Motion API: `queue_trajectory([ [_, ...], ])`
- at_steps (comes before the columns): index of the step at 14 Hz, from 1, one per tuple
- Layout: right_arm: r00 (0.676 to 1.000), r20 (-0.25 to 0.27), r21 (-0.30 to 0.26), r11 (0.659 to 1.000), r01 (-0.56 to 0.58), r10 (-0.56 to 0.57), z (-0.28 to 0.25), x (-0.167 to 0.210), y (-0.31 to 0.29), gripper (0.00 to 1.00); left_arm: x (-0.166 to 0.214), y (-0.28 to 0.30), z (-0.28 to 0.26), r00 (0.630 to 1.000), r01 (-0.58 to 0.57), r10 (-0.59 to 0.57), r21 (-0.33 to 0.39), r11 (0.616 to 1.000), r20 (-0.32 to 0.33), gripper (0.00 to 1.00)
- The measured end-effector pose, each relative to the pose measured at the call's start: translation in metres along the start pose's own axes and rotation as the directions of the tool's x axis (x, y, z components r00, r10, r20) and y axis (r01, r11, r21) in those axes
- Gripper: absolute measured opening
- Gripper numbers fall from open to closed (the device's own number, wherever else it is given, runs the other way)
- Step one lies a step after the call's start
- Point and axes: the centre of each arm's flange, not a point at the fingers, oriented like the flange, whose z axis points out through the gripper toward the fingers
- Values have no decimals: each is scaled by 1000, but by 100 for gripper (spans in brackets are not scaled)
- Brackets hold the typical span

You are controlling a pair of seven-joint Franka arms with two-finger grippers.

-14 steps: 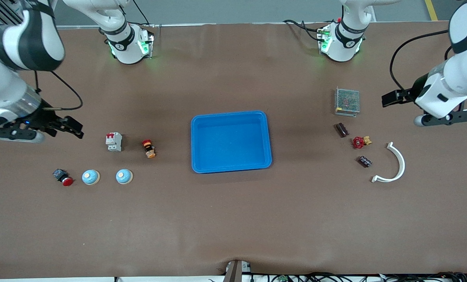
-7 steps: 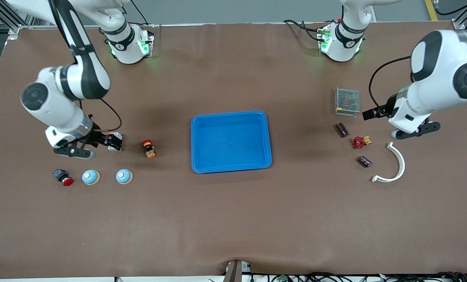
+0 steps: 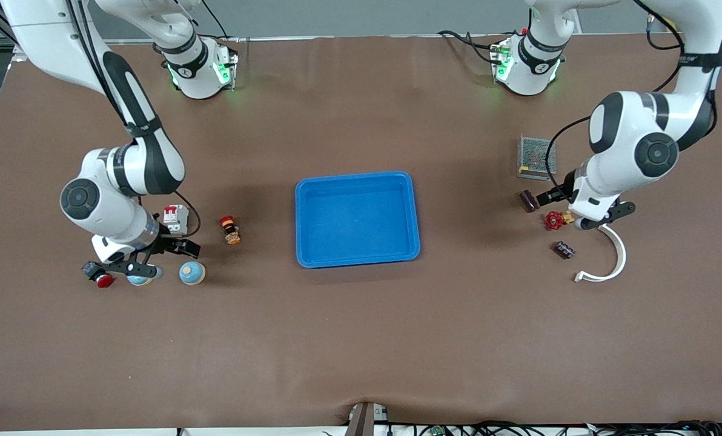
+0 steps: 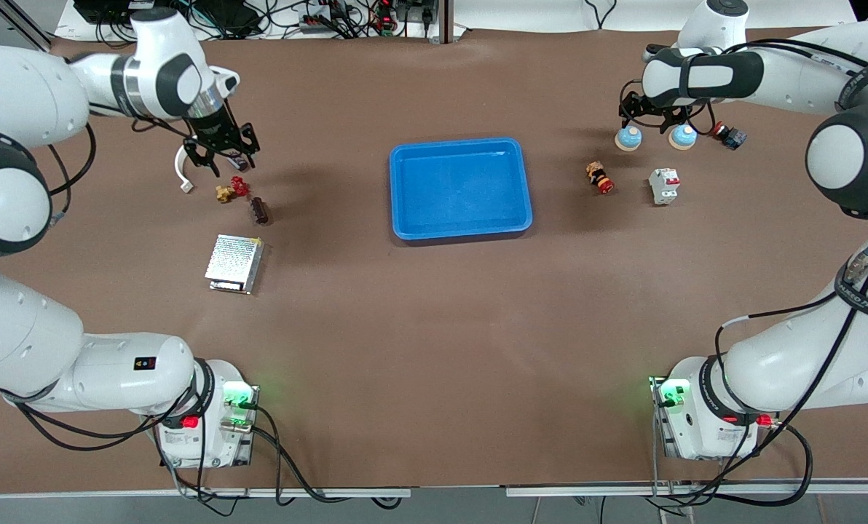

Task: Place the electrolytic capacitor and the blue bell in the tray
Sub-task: 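Grasp a blue bell with the right gripper while the left gripper grasps a capacitor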

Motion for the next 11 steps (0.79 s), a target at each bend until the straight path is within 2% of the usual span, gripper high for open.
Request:
queue_trajectory([
  [2,1000,-2,0,1000,-2,2,10,9,0,100,1,1,19,999,39,-39,-2,999,4,81],
  [6,999,-38,6,1000,-7,7,42,16,1,100,4,7,51,993,117,-117,2,993,27,77],
  [11,999,-43,5,1000,-8,8,65,15,2,100,4,15,87,983,176,-176,16,984,55,70],
])
